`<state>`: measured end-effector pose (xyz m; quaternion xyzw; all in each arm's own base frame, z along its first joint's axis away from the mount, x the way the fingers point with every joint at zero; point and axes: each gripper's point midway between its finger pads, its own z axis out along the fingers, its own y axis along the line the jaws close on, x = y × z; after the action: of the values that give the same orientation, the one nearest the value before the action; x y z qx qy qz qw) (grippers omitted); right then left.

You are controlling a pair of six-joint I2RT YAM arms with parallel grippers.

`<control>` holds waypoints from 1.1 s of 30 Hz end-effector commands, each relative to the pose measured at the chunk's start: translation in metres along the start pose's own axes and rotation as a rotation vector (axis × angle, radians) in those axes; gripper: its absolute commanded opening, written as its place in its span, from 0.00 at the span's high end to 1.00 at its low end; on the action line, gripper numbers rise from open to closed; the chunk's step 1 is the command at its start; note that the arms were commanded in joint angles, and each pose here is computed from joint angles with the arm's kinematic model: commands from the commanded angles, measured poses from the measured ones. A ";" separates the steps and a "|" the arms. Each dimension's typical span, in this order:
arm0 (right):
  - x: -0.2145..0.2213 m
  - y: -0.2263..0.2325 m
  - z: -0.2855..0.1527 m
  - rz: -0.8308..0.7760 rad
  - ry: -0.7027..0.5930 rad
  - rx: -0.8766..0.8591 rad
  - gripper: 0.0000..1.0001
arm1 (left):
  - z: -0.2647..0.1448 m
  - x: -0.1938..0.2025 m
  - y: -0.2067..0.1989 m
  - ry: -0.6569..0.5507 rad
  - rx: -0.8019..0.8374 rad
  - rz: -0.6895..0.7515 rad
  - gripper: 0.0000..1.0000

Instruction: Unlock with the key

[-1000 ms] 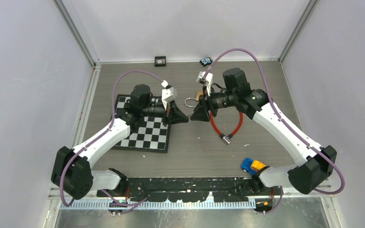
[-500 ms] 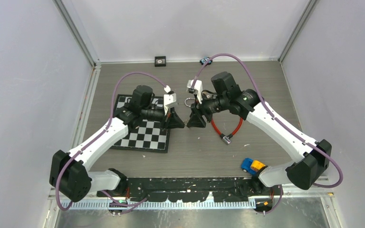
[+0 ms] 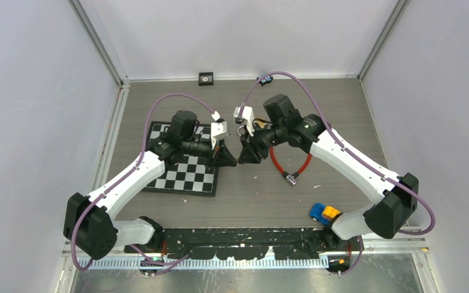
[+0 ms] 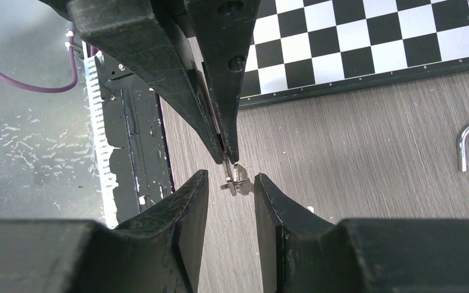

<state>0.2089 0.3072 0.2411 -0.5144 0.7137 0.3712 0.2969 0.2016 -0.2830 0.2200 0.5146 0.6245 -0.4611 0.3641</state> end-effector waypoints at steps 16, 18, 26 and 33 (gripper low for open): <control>-0.030 0.002 -0.002 -0.015 -0.080 -0.010 0.68 | -0.003 -0.023 -0.010 -0.055 0.033 0.042 1.00; -0.033 0.003 -0.003 -0.014 -0.087 -0.006 0.68 | -0.003 -0.022 -0.009 -0.054 0.033 0.042 1.00; -0.030 0.002 0.000 -0.001 -0.084 -0.016 0.72 | -0.003 -0.024 -0.010 -0.060 0.035 0.038 1.00; -0.027 0.003 0.004 0.006 -0.079 -0.028 0.87 | -0.003 -0.023 -0.010 -0.061 0.032 0.038 1.00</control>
<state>0.2098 0.3148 0.2449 -0.4971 0.7176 0.3903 0.2928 0.1990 -0.2845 0.2234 0.5097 0.6226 -0.4721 0.3600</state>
